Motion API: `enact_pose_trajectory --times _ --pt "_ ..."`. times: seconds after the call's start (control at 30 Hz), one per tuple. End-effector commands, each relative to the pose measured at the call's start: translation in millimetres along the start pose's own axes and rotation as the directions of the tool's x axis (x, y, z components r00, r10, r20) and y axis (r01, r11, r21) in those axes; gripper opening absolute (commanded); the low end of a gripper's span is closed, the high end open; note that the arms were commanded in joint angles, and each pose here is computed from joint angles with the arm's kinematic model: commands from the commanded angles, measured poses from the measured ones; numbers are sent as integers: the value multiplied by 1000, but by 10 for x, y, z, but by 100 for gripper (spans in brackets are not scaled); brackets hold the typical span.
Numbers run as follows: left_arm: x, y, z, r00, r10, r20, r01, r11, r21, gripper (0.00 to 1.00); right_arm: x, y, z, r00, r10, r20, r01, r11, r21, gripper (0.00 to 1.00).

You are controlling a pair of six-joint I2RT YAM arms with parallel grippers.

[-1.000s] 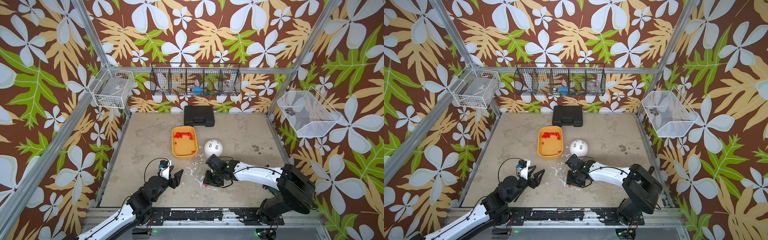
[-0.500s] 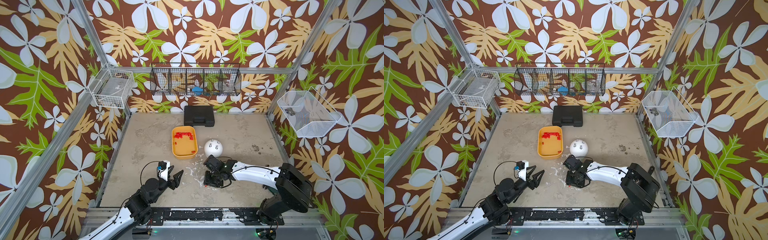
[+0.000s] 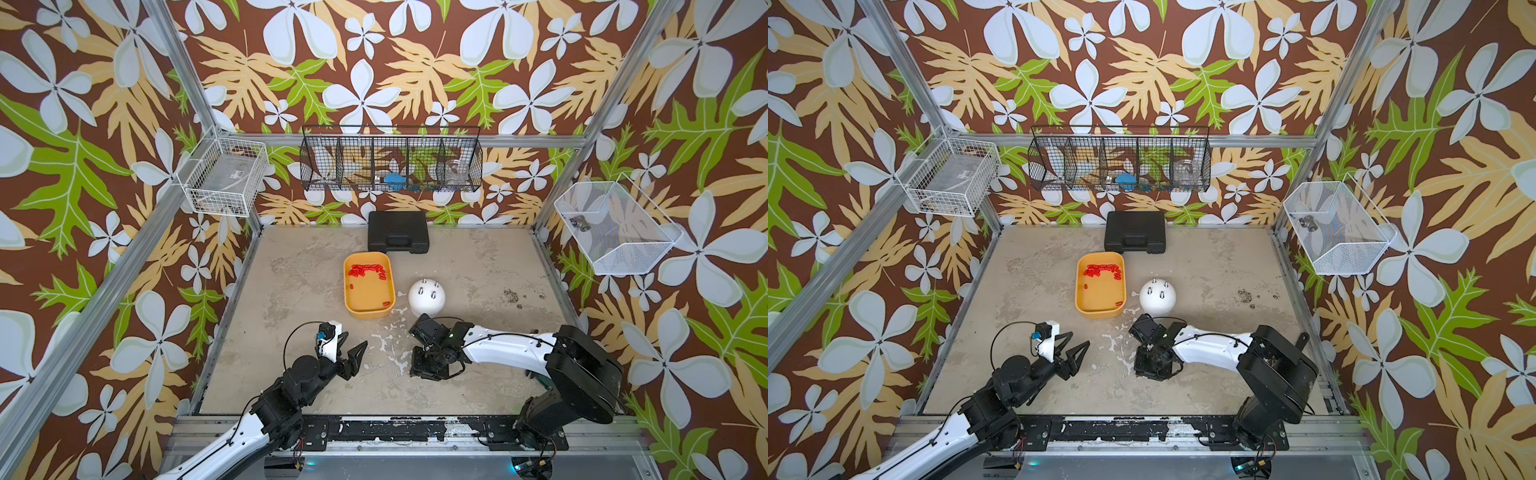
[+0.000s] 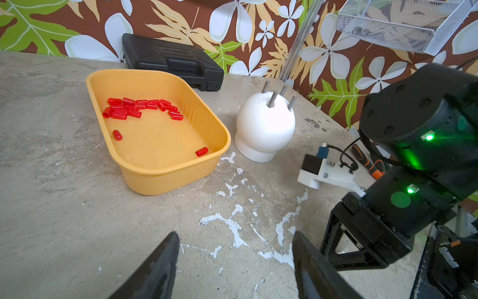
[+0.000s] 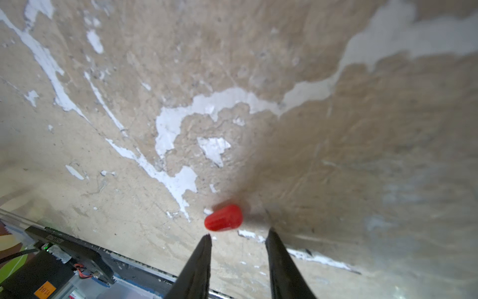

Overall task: Cover the protruding screws with screw protection sleeves
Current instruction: Pick up the screw protection sleeve from the center of the board.

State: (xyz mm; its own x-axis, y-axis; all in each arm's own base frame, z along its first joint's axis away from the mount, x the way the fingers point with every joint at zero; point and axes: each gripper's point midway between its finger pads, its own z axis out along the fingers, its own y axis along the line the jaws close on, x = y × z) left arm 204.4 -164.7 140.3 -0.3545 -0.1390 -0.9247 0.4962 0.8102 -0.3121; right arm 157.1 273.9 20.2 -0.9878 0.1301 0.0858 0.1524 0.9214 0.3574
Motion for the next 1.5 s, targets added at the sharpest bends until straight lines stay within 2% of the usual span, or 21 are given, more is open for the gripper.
enact_pose_trajectory --times 0.0,0.2,0.47,0.77,0.9,1.17,1.47 --pt "-57 -40 -1 1000 5 16 -6 1000 17 70 -34 33 38 1000 0 7 0 1000 -9 38" --pt "-49 -50 0 1000 7 13 -8 1000 23 70 -130 46 84 999 -8 41 8 1000 9 37" --pt "-23 -67 22 1000 14 -3 -14 999 31 70 -265 -30 95 995 -50 90 41 994 98 37" --pt "-5 -71 42 1000 18 -16 -17 999 30 70 -397 -21 20 978 -171 119 148 973 179 39" --pt "2 -71 48 1000 18 -21 -18 999 30 70 -358 114 74 973 -213 89 196 967 162 37" --pt "11 -72 53 999 20 -24 -20 999 30 70 -313 205 145 973 -220 70 210 969 127 36" --pt "17 -81 61 999 22 -29 -21 999 35 70 -281 315 192 970 -239 55 232 966 110 24"
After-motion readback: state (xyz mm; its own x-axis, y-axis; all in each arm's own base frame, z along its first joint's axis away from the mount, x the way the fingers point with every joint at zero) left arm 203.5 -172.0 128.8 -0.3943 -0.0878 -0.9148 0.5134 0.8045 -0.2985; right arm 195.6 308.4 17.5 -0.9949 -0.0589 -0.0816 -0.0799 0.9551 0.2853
